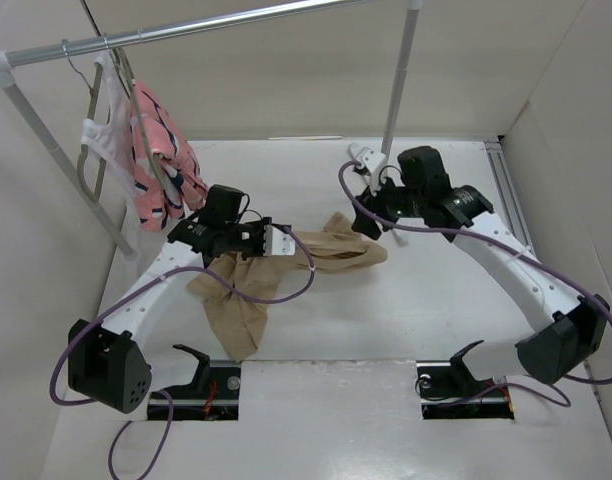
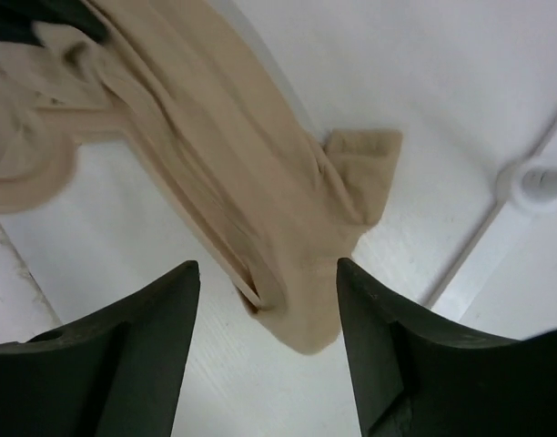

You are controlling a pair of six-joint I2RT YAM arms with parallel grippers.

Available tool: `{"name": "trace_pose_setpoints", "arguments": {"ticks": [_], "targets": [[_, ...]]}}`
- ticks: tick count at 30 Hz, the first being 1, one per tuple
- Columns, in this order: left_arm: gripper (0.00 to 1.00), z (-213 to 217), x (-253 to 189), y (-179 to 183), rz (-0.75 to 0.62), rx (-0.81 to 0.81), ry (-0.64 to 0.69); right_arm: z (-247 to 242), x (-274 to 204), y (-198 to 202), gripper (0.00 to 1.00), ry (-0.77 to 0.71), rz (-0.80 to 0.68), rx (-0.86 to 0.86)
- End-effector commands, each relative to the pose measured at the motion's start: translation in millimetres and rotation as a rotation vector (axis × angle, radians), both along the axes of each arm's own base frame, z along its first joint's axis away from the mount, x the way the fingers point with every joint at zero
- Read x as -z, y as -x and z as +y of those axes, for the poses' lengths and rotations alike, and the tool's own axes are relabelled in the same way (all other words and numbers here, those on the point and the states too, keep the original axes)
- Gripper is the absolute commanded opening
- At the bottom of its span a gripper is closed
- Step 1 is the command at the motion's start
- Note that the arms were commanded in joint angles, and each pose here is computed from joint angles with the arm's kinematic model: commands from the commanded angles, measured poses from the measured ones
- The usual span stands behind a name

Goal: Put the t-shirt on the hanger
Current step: Place tshirt on hanger

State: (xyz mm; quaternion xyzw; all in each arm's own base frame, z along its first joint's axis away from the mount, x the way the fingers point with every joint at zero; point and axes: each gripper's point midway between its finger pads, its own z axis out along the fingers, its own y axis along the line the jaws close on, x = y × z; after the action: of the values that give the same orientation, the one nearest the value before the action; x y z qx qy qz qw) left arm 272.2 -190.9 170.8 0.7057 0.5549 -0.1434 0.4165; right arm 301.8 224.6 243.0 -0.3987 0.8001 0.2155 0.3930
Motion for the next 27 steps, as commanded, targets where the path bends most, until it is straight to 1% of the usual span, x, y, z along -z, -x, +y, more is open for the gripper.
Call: {"name": "trace_pose_setpoints", "arguments": {"ticks": [1, 2, 3, 4, 6, 7, 9, 12, 13, 17, 19, 20, 21, 24, 25, 27], "targets": [[0.00, -12.0, -28.0, 1.9, -0.035, 0.045, 0.082, 44.9, -45.6, 33.9, 0.67, -0.002, -0.176, -0.212], [0.00, -14.1, -32.5, 2.0, -0.040, 0.054, 0.093, 44.8, -45.7, 33.6, 0.67, 0.003, -0.185, -0.220], [0.00, -14.1, -32.1, 2.8, -0.022, 0.041, 0.099, 59.5, -38.4, 42.2, 0.67, 0.012, -0.192, -0.267], [0.00, -16.7, -37.7, 2.0, -0.026, 0.043, 0.117, 65.0, -20.9, 45.9, 0.67, 0.039, -0.174, -0.299], [0.00, -19.0, -38.7, 1.5, -0.014, 0.047, 0.127, 74.8, -4.1, 48.7, 0.67, 0.032, -0.158, -0.344], [0.00, -20.3, -39.4, 2.8, -0.010, 0.054, 0.134, 75.9, 14.0, 51.8, 0.65, 0.040, -0.125, -0.358], [0.00, -20.9, -38.7, 5.6, 0.001, 0.061, 0.137, 81.1, 26.7, 51.8, 0.65, 0.027, -0.118, -0.376], [0.00, -22.1, -41.2, 10.4, 0.014, 0.069, 0.152, 81.1, 29.8, 34.7, 0.64, -0.029, -0.142, -0.331], [0.00, -22.1, -41.3, 10.4, 0.014, 0.069, 0.152, 83.7, 24.4, 26.4, 0.64, -0.056, -0.175, -0.316], [0.00, -24.8, -43.3, 12.9, 0.044, 0.061, 0.177, 94.2, 44.1, 10.7, 0.60, -0.076, -0.161, -0.308], [0.00, -26.7, -45.2, 13.5, 0.057, 0.057, 0.193, 97.3, 56.3, 8.4, 0.52, -0.078, -0.128, -0.294], [0.00, -25.3, -49.9, 9.8, 0.056, 0.038, 0.204, 100.1, 56.7, 4.9, 0.48, -0.085, -0.139, -0.294], [0.00, -25.3, -49.9, 9.8, 0.056, 0.038, 0.204, 100.7, 67.2, 4.9, 0.43, -0.079, -0.113, -0.287], [0.00, -26.3, -50.4, 11.3, 0.066, 0.040, 0.212, 98.1, 79.5, 5.0, 0.29, -0.066, -0.092, -0.270], [0.00, -23.9, -50.4, 9.3, 0.066, 0.030, 0.212, 92.0, 84.4, 1.5, 0.18, -0.054, -0.086, -0.250], [0.00, -23.9, -50.2, 9.8, 0.075, 0.024, 0.215, 85.7, 84.6, 0.3, 0.03, -0.057, -0.080, -0.231]]}}
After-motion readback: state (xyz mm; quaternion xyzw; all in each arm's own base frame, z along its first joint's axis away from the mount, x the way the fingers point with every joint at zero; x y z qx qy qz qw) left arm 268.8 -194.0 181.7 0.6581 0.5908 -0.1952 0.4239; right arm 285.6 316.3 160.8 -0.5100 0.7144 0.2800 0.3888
